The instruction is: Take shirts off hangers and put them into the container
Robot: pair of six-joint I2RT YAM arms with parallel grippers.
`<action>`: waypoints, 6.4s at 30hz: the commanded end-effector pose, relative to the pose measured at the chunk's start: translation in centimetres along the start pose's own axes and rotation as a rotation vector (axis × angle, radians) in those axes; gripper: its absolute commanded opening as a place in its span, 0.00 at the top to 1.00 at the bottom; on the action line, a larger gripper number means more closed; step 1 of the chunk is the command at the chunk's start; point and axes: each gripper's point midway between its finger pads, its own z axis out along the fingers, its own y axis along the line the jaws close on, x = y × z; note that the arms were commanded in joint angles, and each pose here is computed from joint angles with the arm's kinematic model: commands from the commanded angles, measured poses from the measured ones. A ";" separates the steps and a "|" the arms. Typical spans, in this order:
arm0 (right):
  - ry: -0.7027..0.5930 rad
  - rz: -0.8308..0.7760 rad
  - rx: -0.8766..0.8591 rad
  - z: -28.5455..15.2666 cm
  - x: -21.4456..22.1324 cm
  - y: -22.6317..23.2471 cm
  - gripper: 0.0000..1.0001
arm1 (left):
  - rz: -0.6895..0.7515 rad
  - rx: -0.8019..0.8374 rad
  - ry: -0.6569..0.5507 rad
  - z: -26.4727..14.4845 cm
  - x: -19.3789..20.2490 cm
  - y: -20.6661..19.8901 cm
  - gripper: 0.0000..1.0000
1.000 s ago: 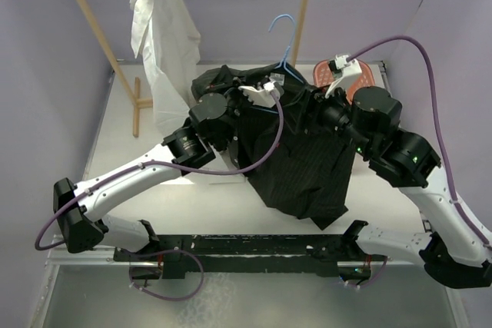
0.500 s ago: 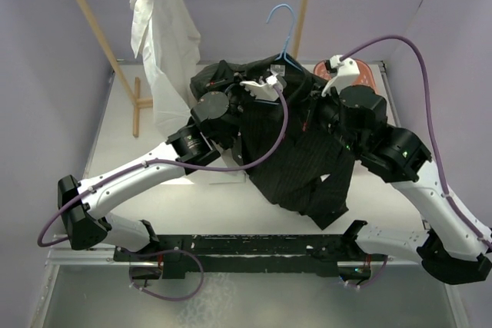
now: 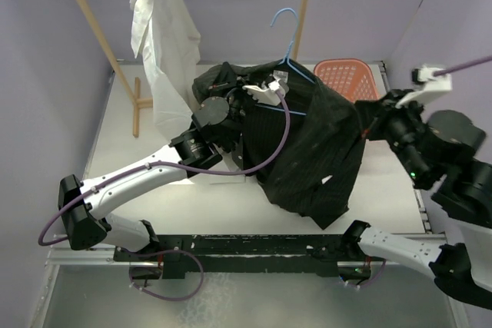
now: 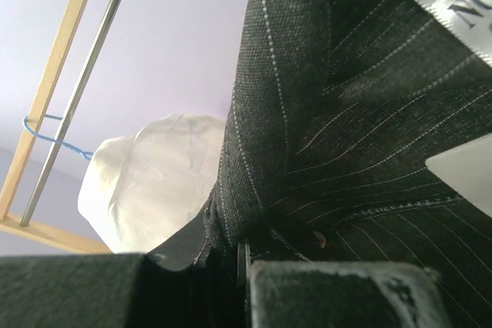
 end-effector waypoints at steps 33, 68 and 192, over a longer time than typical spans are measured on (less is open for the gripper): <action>0.089 0.058 -0.396 2.7 8.1 7.9 0.42 | -0.170 -0.142 0.039 1.4 -2.2 4.0 1.00; -0.077 -0.238 0.523 -4.3 -3.2 -10.6 1.00 | -0.106 -0.106 0.034 -4.3 5.2 2.9 1.00; 0.359 -0.032 -0.532 -1.7 6.9 9.9 1.00 | -0.520 0.280 -0.421 -7.7 -0.6 -1.7 0.01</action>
